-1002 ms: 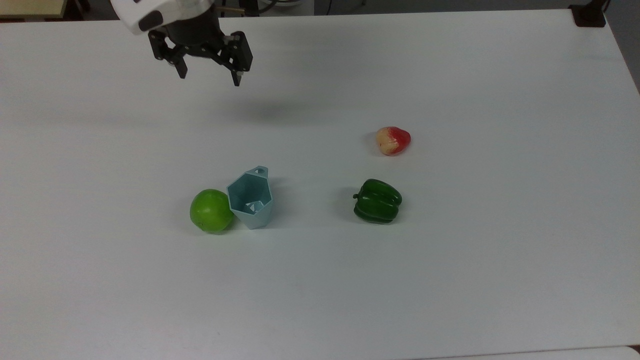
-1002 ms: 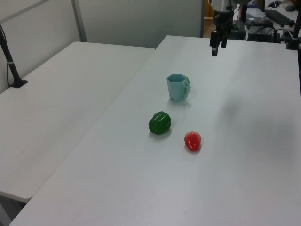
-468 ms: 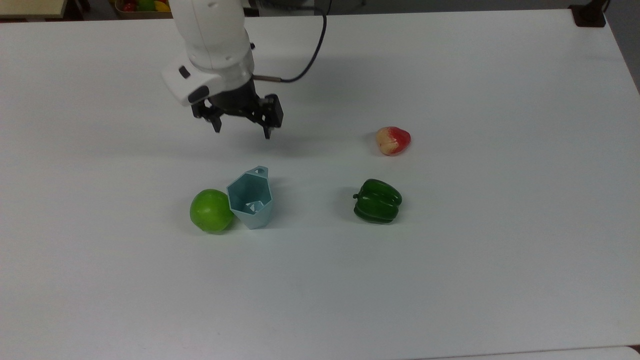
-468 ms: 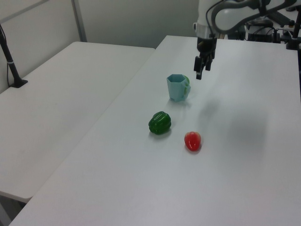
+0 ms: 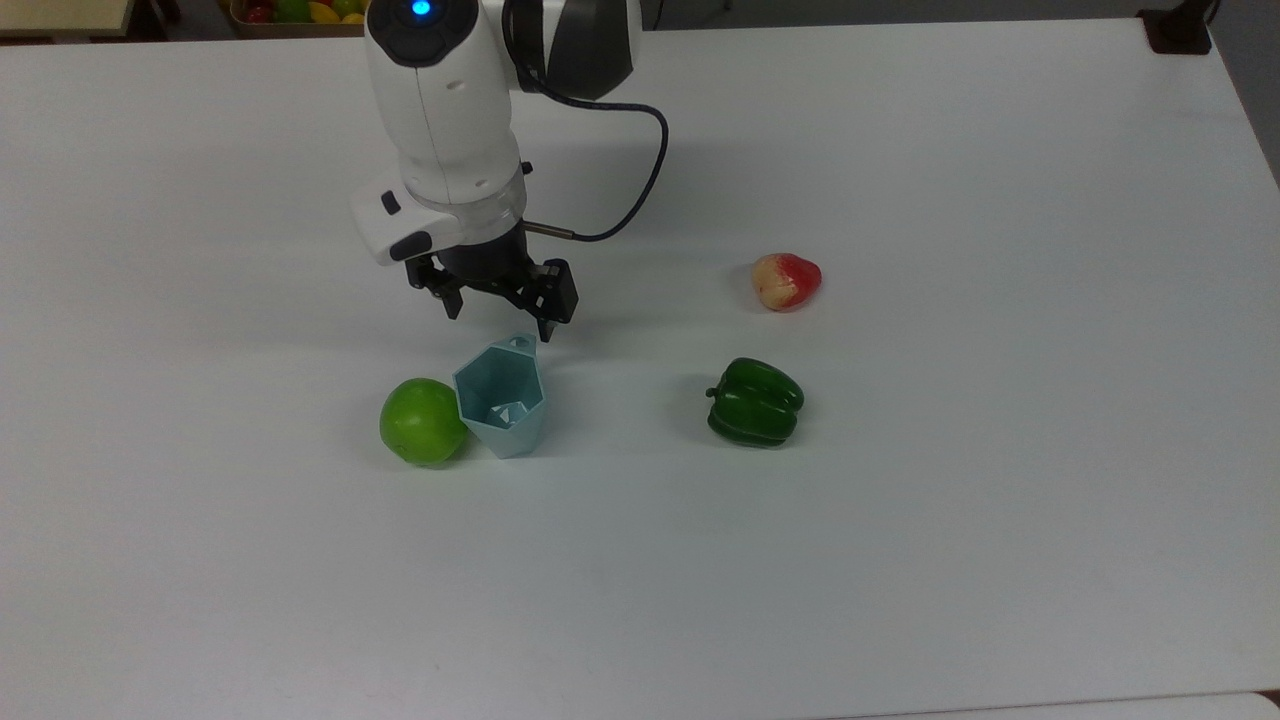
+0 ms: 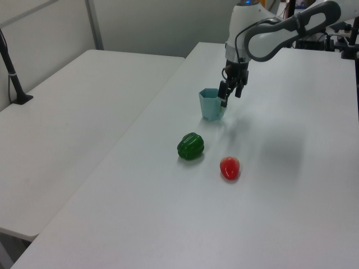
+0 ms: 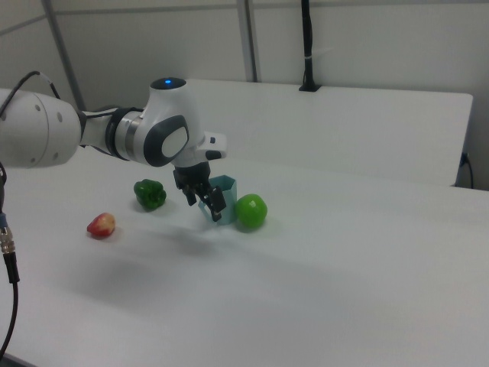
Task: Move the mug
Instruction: 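Lower the gripper and close it on the light-blue mug's rim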
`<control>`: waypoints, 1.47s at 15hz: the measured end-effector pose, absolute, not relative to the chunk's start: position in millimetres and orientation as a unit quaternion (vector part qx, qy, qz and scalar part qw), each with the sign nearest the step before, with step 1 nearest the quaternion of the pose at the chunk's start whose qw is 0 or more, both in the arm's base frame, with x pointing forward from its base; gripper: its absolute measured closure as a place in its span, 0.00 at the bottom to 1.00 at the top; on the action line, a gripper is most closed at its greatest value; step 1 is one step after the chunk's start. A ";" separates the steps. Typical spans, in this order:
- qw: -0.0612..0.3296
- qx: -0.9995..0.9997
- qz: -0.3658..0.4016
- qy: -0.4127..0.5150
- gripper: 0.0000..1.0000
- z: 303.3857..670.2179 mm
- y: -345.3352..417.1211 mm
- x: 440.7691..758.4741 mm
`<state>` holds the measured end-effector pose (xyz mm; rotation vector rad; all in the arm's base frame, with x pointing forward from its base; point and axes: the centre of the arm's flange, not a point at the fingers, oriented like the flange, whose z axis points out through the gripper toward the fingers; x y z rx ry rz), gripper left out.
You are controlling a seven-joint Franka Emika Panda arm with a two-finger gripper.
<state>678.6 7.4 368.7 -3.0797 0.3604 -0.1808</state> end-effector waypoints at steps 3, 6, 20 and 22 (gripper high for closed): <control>0.016 -0.991 -0.056 0.119 0.00 359.7 14.7 685.4; 0.009 -0.992 -0.057 0.116 0.01 356.1 14.3 689.4; -0.001 -0.993 -0.062 0.103 0.53 350.5 20.1 692.2; -0.001 -0.993 -0.062 0.102 0.65 350.5 20.5 692.2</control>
